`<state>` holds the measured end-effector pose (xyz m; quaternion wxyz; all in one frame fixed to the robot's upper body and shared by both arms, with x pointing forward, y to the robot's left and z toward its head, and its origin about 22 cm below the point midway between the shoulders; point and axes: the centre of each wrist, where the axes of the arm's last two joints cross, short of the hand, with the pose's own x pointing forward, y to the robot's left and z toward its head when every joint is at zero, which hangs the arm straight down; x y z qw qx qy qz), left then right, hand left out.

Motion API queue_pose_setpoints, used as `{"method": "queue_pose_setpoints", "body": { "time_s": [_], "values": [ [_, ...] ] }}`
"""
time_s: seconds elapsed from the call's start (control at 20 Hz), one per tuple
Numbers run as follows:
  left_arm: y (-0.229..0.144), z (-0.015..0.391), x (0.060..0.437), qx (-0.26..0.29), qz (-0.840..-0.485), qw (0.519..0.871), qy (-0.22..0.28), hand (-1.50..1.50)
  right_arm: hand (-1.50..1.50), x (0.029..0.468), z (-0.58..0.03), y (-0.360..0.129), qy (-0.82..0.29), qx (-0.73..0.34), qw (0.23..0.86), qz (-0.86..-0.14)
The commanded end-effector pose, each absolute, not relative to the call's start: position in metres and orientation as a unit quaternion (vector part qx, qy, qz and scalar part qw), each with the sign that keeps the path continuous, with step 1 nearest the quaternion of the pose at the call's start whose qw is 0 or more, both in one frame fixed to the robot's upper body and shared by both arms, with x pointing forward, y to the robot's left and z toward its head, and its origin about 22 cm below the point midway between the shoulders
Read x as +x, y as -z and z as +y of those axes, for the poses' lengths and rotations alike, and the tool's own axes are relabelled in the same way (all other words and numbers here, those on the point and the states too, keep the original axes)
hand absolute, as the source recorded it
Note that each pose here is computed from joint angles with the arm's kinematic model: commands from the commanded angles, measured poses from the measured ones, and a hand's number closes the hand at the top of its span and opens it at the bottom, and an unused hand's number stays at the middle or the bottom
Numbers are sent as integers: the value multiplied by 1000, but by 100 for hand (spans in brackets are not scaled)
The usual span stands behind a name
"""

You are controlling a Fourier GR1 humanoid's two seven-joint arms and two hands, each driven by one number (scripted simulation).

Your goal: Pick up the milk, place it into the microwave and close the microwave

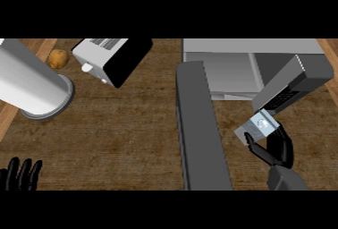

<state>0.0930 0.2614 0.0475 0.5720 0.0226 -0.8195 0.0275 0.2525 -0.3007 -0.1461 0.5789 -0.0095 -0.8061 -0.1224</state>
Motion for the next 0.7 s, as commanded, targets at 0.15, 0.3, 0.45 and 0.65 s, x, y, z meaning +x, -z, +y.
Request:
{"method": "queue_pose_setpoints", "body": {
  "time_s": [0.15,0.3,0.45,0.65],
  "values": [
    [-45,257,95,17,-820,572,-33,-150,150,269,-299,134,172,84,483,-854],
    [-60,278,95,32,-818,574,-25,-150,150,243,-299,148,159,102,506,-842],
    [-58,274,96,21,-821,569,-33,-150,150,278,-311,126,110,86,558,-818],
    [-44,272,90,26,-818,574,-34,-150,150,277,-317,127,71,96,592,-797]
  ]
}}
